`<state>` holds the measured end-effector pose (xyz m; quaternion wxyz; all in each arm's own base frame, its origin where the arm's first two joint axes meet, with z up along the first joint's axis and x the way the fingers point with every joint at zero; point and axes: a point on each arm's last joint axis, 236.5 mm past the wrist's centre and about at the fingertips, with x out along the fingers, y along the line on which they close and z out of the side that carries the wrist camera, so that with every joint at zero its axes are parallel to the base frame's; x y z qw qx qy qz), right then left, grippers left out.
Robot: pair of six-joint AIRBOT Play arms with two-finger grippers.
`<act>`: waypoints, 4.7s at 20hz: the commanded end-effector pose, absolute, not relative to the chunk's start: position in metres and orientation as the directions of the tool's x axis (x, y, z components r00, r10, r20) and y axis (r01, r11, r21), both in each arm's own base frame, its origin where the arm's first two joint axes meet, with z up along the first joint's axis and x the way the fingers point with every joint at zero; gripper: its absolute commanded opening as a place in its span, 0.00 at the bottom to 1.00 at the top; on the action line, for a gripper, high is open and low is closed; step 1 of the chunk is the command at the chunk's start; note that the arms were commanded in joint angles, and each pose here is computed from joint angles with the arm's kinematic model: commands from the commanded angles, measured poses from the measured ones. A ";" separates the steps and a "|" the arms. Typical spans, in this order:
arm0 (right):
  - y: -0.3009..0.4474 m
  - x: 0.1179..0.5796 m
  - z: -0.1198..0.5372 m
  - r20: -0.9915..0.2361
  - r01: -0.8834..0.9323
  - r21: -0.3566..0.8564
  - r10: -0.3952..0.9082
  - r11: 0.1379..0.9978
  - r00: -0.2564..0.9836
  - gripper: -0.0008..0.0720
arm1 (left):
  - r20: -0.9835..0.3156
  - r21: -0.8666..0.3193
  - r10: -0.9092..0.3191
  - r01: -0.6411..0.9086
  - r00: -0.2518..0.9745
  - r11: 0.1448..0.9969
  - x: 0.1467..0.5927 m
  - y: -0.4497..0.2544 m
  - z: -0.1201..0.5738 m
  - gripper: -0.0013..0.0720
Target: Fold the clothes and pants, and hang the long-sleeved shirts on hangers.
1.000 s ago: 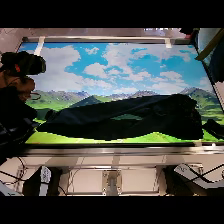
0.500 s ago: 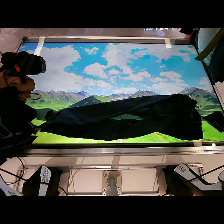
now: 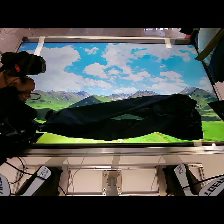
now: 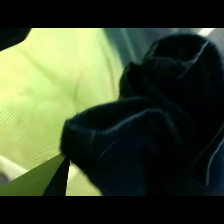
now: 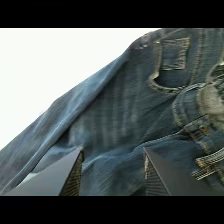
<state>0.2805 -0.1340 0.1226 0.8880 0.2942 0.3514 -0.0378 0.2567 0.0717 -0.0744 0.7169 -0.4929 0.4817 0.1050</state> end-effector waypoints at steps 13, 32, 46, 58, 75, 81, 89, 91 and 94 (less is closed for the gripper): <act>-0.165 0.191 0.020 -0.920 0.520 0.231 0.010 0.823 0.392 0.57 | -0.683 -0.669 -0.255 -0.446 0.685 0.594 0.289 0.079 -0.023 0.04; -0.159 0.218 -0.087 -0.808 0.386 0.575 0.427 0.721 0.406 0.51 | -0.644 -0.693 -0.181 -0.466 0.744 0.549 0.293 0.086 0.017 0.04; -0.197 0.305 0.125 -0.665 0.101 0.530 0.339 0.842 0.665 0.07 | -0.568 -0.494 0.025 -0.365 0.823 0.789 0.326 0.143 0.203 0.04; -0.192 0.204 -0.015 -0.887 0.441 0.457 0.354 0.772 0.298 0.07 | -0.999 0.041 0.036 -0.520 -0.019 0.853 0.209 0.166 0.068 0.04; -0.209 0.132 -0.091 -0.972 0.604 0.231 0.208 0.763 0.109 0.08 | -0.987 0.133 0.057 -0.545 -0.153 0.828 0.113 0.123 -0.042 0.14; -0.285 0.196 0.034 -0.923 0.619 0.169 -0.096 0.767 0.371 0.67 | -0.942 0.074 0.254 -0.601 0.220 0.796 0.201 0.169 0.065 0.89; -0.229 0.315 0.153 -0.667 0.360 0.419 0.013 0.834 0.745 0.67 | -0.835 -0.499 -0.298 -0.409 0.462 0.764 0.337 0.096 0.053 0.84; -0.199 0.326 0.151 -0.679 0.313 0.456 0.099 0.833 0.727 0.67 | -0.839 -0.525 -0.371 -0.414 0.398 0.744 0.344 0.095 0.017 0.80; -0.160 0.340 0.152 -0.684 0.269 0.500 0.185 0.823 0.706 0.67 | -0.844 -0.532 -0.438 -0.382 0.310 0.756 0.344 0.092 -0.024 0.67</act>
